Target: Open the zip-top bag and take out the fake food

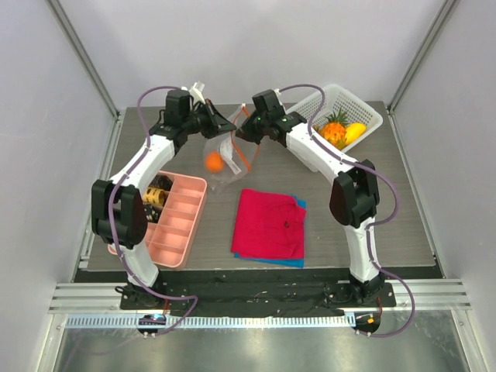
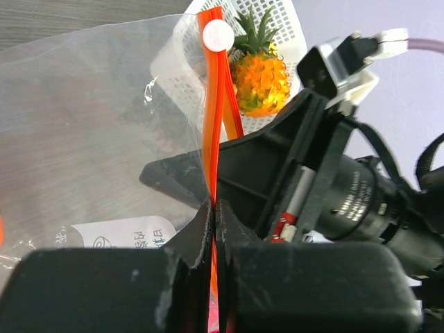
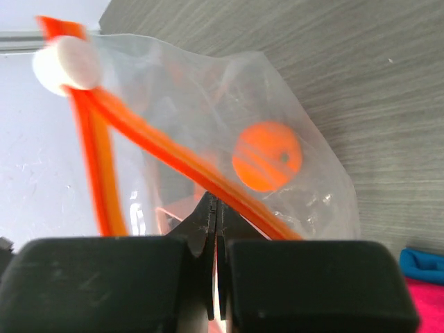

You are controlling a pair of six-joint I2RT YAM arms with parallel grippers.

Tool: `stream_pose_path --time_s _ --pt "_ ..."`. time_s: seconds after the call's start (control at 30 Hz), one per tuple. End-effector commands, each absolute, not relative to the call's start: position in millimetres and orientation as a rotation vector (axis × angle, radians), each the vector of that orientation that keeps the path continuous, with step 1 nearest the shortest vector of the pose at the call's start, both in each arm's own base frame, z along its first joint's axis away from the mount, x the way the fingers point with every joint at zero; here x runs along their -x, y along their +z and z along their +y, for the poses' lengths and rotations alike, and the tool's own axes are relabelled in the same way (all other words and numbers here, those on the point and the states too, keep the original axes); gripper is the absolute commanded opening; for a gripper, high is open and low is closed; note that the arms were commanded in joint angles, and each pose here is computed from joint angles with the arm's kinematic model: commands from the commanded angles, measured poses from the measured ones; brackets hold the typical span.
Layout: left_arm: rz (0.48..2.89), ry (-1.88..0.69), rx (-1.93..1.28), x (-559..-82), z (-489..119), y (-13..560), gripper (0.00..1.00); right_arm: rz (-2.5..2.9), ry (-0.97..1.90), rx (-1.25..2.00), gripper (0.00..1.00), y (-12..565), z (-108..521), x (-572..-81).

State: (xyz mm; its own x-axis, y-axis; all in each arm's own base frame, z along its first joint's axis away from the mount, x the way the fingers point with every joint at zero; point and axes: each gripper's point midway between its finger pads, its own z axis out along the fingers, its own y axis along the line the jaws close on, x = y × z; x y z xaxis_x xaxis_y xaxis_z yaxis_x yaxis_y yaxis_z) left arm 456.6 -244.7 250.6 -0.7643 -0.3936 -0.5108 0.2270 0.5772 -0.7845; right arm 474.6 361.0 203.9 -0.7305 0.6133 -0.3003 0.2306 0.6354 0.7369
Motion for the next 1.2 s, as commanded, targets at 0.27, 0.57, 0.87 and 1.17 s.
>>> stream_pose_path --time_s 0.27,0.57,0.87,1.17 --pt "2.091 -1.207 0.079 -455.6 -248.9 271.4 0.0 2.338 1.012 -0.705 0.04 176.2 376.2 -469.8" --pt "2.1 -1.228 0.076 -454.5 -251.9 269.2 0.0 2.378 1.062 -0.245 0.19 133.6 400.1 -455.4" --pt "2.109 -1.232 0.075 -455.2 -255.3 264.5 0.0 2.321 1.143 0.082 0.43 129.5 424.9 -443.6" --pt "2.128 -1.235 0.081 -456.8 -258.3 255.9 0.0 2.316 1.168 0.241 0.71 105.8 439.9 -429.4"
